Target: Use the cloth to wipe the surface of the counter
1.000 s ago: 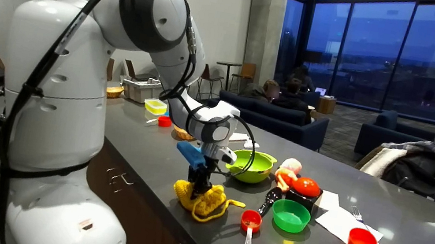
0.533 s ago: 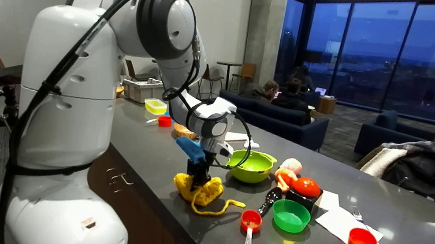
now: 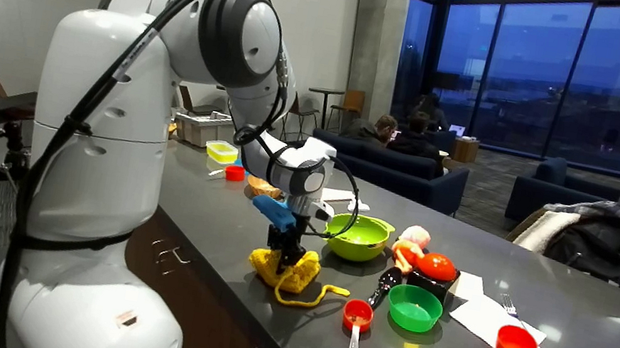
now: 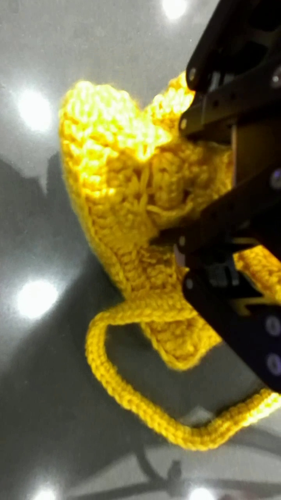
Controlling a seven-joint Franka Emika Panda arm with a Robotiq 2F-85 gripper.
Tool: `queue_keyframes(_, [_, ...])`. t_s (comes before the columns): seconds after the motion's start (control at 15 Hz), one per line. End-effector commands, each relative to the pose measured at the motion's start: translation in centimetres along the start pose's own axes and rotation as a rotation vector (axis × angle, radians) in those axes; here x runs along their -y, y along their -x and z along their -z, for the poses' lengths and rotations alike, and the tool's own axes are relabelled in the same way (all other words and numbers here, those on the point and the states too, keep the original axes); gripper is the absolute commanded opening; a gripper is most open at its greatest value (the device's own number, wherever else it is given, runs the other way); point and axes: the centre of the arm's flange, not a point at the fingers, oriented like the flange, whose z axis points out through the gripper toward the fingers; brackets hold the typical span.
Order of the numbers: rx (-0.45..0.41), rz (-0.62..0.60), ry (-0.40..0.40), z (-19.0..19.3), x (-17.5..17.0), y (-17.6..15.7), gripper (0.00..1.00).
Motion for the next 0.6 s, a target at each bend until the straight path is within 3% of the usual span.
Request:
queue_keyframes(0.0, [-0.029, 0.006, 0.029, 1.0, -0.2, 0.5, 0.75])
queue_keyframes(0.27, [-0.047, 0.010, 0.042, 1.7, -0.3, 0.6, 0.99])
queue_keyframes(0.53, [-0.071, 0.011, 0.049, 2.7, -0.3, 0.6, 1.00])
